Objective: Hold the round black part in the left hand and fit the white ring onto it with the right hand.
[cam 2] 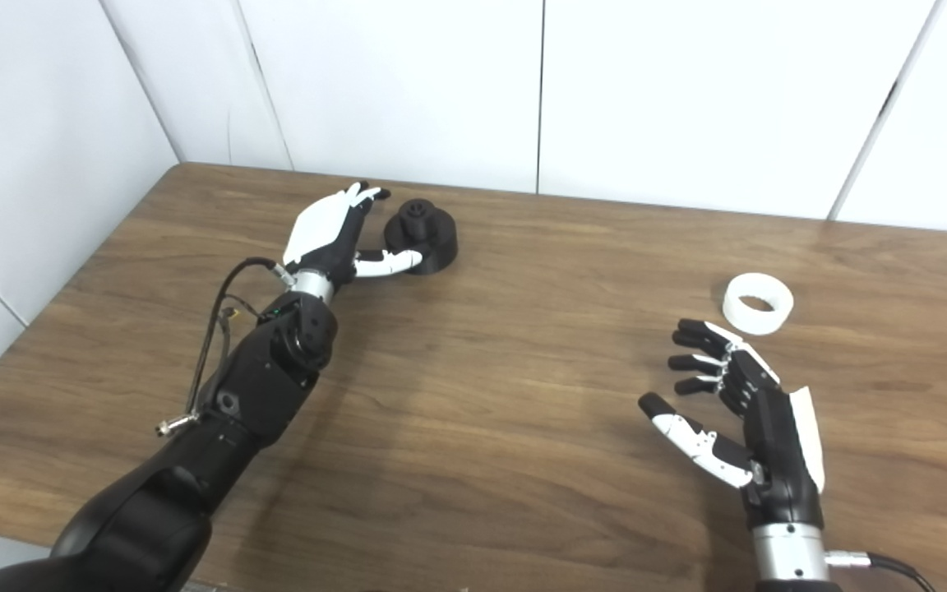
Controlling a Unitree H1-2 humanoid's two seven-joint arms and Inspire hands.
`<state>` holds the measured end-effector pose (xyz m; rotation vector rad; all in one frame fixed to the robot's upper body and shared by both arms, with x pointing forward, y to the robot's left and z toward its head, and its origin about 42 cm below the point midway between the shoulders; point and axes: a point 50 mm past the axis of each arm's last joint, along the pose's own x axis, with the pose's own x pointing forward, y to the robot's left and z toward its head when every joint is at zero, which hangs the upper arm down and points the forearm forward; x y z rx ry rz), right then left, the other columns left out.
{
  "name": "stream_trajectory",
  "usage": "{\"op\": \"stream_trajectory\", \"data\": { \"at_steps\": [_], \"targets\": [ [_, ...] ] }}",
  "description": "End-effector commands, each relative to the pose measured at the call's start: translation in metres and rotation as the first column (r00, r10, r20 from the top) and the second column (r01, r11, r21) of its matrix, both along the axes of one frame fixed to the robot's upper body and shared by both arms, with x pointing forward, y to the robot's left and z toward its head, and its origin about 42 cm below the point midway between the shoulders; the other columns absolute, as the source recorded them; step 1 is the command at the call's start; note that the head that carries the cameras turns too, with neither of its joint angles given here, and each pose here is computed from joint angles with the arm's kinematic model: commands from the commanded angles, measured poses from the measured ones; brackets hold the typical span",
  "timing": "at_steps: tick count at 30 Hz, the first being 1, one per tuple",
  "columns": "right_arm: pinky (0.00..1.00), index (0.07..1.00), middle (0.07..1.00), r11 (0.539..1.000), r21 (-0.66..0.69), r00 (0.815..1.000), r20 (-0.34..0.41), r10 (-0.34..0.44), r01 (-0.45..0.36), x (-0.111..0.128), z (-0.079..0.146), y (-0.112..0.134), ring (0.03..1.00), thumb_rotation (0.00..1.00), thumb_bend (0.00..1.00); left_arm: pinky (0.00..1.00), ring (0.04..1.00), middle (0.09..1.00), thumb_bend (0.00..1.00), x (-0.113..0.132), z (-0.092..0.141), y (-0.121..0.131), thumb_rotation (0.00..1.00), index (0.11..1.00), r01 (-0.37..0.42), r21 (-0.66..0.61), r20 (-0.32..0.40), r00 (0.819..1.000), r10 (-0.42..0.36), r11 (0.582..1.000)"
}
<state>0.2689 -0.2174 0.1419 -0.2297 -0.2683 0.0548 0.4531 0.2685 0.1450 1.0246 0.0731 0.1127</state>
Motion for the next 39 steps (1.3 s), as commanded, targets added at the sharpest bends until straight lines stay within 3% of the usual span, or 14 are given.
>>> {"op": "stream_trajectory", "data": {
  "at_steps": [1, 18, 28, 39],
  "targets": [
    [0.55, 0.747, 0.747, 1.0, 0.003, 0.999, 0.045, 0.009, -0.01, -0.001, 0.01, 0.001, 0.668, 0.24, 0.68, 0.93, 1.0, 1.0, 1.0, 0.002, 0.009, 0.001, 0.51, 0.885, 0.02, 0.022, -0.018, 1.0, -0.02, 1.0],
    [0.54, 0.746, 0.747, 1.0, 0.021, 0.999, 0.043, 0.012, -0.013, -0.001, 0.009, 0.003, 0.668, 0.22, 0.68, 0.97, 1.0, 1.0, 1.0, -0.008, 0.011, -0.001, 0.63, 0.908, 0.071, -0.002, -0.049, 0.996, -0.071, 0.997],
    [0.55, 0.749, 0.754, 1.0, 0.007, 0.999, 0.044, 0.011, -0.011, -0.004, 0.011, 0.002, 0.68, 0.23, 0.67, 0.97, 1.0, 1.0, 1.0, -0.006, 0.006, -0.003, 0.59, 0.906, 0.061, -0.005, -0.073, 0.995, -0.061, 0.998],
    [0.54, 0.744, 0.752, 1.0, 0.0, 0.999, 0.048, 0.007, -0.007, -0.005, 0.012, 0.001, 0.67, 0.22, 0.67, 0.93, 1.0, 1.0, 1.0, 0.003, 0.001, -0.006, 0.55, 0.901, 0.029, -0.035, -0.015, 0.999, -0.03, 0.999]
  ]
}}
